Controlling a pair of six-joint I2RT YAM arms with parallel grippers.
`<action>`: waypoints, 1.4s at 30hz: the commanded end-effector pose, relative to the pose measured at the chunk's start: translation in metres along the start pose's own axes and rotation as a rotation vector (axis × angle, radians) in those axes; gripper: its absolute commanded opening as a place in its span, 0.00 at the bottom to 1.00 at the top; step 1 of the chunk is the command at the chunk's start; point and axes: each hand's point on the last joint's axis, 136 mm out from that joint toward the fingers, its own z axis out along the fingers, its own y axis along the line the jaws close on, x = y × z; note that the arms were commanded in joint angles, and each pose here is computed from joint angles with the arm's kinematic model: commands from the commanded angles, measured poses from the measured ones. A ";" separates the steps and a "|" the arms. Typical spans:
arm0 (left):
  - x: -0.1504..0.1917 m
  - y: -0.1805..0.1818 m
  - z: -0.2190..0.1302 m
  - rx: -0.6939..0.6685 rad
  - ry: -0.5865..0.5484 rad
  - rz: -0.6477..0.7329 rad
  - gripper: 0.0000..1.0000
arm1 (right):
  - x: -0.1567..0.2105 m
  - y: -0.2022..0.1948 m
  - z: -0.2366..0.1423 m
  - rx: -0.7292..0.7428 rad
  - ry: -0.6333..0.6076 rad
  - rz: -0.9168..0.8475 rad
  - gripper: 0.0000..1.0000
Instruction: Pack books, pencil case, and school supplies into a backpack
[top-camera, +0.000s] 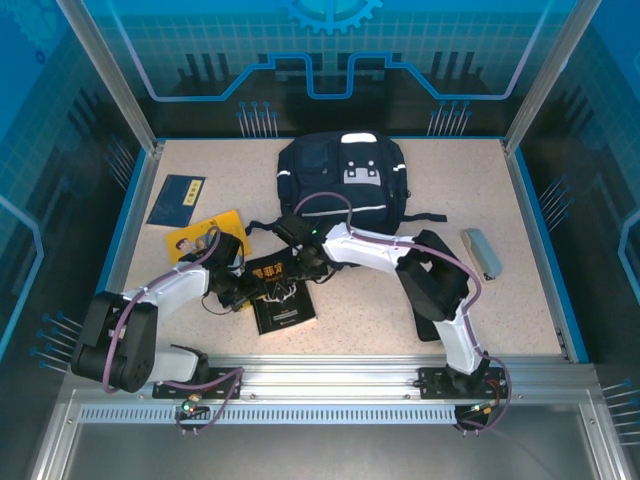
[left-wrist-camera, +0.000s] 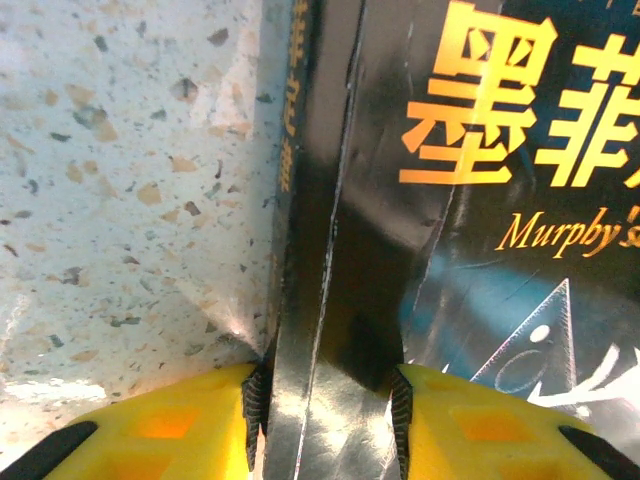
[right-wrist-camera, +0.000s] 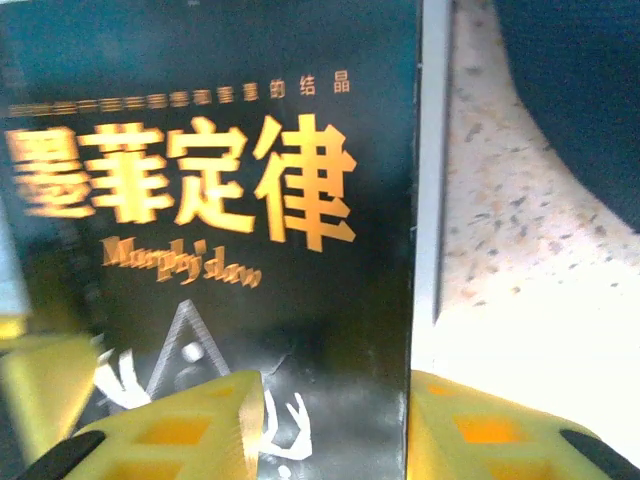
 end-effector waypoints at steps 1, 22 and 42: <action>-0.002 -0.002 0.005 0.007 0.001 -0.006 0.40 | 0.006 0.062 -0.034 -0.251 -0.009 -0.071 0.38; -0.011 -0.039 -0.040 0.199 -0.093 -0.007 0.82 | -0.030 0.015 -0.070 -0.300 -0.180 -0.012 0.00; -0.004 -0.088 -0.020 0.517 0.054 0.030 0.95 | -0.053 -0.027 -0.086 -0.486 -0.199 0.167 0.00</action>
